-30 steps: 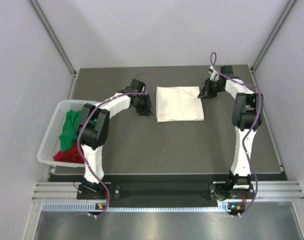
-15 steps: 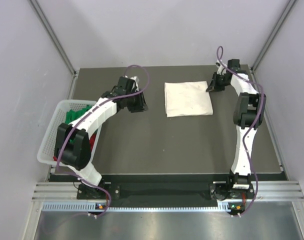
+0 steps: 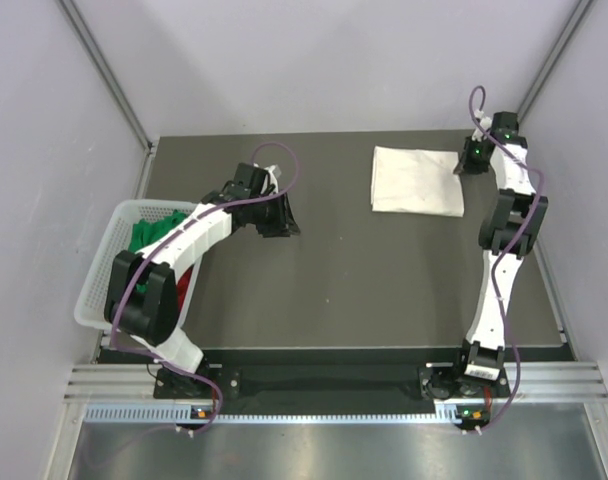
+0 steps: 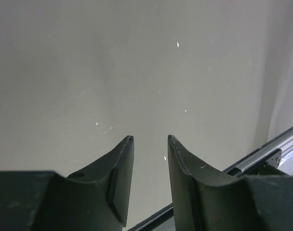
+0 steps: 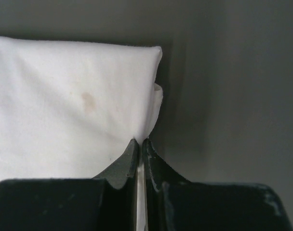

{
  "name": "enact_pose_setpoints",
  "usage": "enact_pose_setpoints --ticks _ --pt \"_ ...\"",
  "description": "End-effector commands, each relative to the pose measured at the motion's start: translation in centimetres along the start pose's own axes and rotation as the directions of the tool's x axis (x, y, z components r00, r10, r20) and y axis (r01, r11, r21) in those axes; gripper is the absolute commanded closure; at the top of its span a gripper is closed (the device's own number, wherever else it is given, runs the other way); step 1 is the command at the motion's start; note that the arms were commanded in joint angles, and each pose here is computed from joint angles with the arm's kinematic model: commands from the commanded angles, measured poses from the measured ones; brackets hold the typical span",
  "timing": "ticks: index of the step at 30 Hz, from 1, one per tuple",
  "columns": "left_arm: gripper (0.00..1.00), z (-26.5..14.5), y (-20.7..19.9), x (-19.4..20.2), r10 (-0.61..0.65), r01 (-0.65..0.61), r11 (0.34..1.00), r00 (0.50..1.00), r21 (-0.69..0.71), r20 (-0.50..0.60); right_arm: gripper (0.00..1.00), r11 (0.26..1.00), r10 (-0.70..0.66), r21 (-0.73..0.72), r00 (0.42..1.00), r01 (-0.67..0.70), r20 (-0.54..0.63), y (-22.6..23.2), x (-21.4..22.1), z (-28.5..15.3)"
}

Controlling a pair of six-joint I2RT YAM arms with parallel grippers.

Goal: Fold and stack the t-shirts
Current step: Neatly place the folded tshirt to the corner

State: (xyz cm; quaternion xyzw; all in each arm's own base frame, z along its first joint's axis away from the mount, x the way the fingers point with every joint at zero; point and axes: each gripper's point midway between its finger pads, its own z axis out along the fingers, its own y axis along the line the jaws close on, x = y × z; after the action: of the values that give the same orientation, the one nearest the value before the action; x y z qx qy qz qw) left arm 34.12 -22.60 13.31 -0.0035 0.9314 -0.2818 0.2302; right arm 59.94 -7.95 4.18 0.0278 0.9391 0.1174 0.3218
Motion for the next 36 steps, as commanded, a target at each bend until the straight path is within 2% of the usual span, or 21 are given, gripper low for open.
enact_pose_setpoints --ticks 1,3,7,14,22,29,36 --pt "0.60 -1.9 -2.5 -1.8 0.050 -0.056 0.995 0.996 0.082 0.069 1.00 0.996 -0.005 0.089 0.993 -0.006 0.119 -3.8 -3.7 -1.3" --pt "0.60 -1.8 -2.5 -1.6 0.048 -0.053 0.995 0.997 0.088 0.063 1.00 0.992 0.001 0.127 0.987 -0.021 0.158 -5.4 -4.6 -2.1" --pt "0.60 -1.5 -2.4 -1.6 0.049 -0.054 0.995 0.997 0.085 0.058 1.00 0.976 -0.077 0.217 0.969 0.024 0.234 -7.6 -6.9 -2.5" --pt "0.61 -1.8 -2.4 -1.7 0.061 -0.066 0.995 0.996 0.081 0.066 1.00 0.942 -0.200 0.318 0.938 0.104 0.284 -9.8 -8.8 -1.6" --pt "0.60 -2.0 -2.4 -2.0 0.075 -0.081 0.994 0.994 0.073 0.080 1.00 0.904 -0.263 0.419 0.887 0.089 0.379 -11.6 -12.1 -2.4" --pt "0.61 -1.9 -2.2 -1.4 0.073 -0.078 0.994 0.995 0.080 0.062 1.00 0.891 -0.300 0.443 0.861 0.099 0.411 -11.7 -13.3 -2.8" --pt "0.61 -2.1 -2.3 -1.9 0.082 -0.087 0.994 0.994 0.071 0.077 1.00 0.883 -0.284 0.463 0.868 0.071 0.408 -12.3 -13.0 -2.8"
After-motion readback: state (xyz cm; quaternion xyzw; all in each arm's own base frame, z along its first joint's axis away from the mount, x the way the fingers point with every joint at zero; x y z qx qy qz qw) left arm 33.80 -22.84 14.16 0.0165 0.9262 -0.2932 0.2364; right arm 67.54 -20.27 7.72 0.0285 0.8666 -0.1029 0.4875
